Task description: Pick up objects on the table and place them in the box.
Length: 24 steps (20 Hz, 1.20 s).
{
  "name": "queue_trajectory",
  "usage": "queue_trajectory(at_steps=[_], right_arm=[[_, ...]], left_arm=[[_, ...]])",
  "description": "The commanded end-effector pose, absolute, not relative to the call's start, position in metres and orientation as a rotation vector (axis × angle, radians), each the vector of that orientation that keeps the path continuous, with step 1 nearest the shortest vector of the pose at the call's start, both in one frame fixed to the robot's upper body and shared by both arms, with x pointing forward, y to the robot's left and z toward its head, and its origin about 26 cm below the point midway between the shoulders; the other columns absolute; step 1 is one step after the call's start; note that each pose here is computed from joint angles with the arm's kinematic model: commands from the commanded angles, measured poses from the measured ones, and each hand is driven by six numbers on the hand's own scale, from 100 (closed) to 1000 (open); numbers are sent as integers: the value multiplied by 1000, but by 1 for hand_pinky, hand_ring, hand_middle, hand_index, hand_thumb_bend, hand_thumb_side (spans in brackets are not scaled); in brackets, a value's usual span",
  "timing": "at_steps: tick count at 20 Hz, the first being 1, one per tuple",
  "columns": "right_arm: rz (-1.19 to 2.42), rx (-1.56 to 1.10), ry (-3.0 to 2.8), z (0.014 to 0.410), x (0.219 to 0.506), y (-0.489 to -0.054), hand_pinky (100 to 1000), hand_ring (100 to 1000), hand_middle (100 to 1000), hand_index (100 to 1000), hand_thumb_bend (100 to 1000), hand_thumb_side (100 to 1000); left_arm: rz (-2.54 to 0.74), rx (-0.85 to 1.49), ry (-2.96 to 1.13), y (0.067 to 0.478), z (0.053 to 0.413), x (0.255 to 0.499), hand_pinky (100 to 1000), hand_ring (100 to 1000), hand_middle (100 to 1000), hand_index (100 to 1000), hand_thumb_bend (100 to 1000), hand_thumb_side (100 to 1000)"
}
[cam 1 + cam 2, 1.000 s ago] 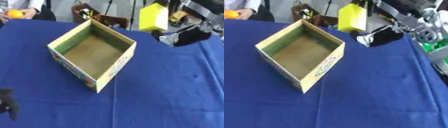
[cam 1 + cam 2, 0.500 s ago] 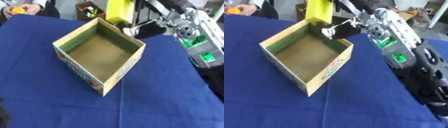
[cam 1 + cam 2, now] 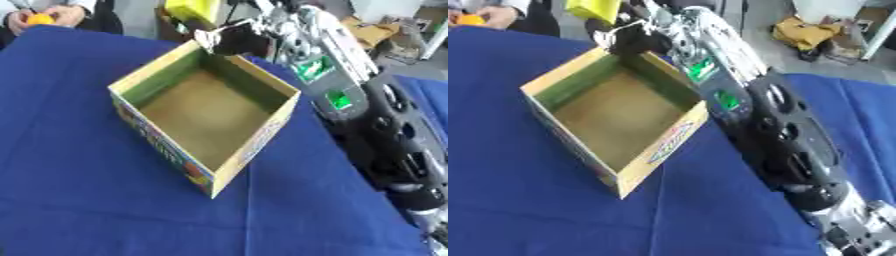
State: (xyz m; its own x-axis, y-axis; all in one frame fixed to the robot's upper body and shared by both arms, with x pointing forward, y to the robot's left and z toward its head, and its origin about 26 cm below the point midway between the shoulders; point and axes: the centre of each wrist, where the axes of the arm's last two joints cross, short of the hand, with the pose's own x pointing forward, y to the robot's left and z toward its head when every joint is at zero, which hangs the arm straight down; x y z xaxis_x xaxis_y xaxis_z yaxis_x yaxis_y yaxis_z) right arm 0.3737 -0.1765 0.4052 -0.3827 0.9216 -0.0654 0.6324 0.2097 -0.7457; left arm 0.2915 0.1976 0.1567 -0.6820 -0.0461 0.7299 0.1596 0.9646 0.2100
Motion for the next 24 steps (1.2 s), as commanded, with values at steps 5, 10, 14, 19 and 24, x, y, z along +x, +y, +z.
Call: queue_trajectory(at_steps=[5,10,14,19,24], right_arm=[[1009,-1548,-2079,389,405,-153,485,499,278,347,100,142],[1122,-1596,-2014,365,429,-148,495,508,281,354,100,148],[1261,-1625,-1898,348,445,-152,511,527,252,363,100,153],[1350,-1669,-1754,341,452,-158,513,528,270,368,100,167],[1392,-1710,-1675,334,454,-158,515,530,270,369,100,178]], left_arm=[[-336,-98,-2334,194,165,290,239,402,404,659,100,1000],[-336,-106,-2335,193,166,290,239,402,404,658,100,1000],[-334,-104,-2335,194,166,290,239,402,404,658,100,1000],[-333,-104,-2333,194,165,290,239,402,405,659,100,1000],[-332,-105,-2333,193,165,290,239,402,404,659,100,1000]])
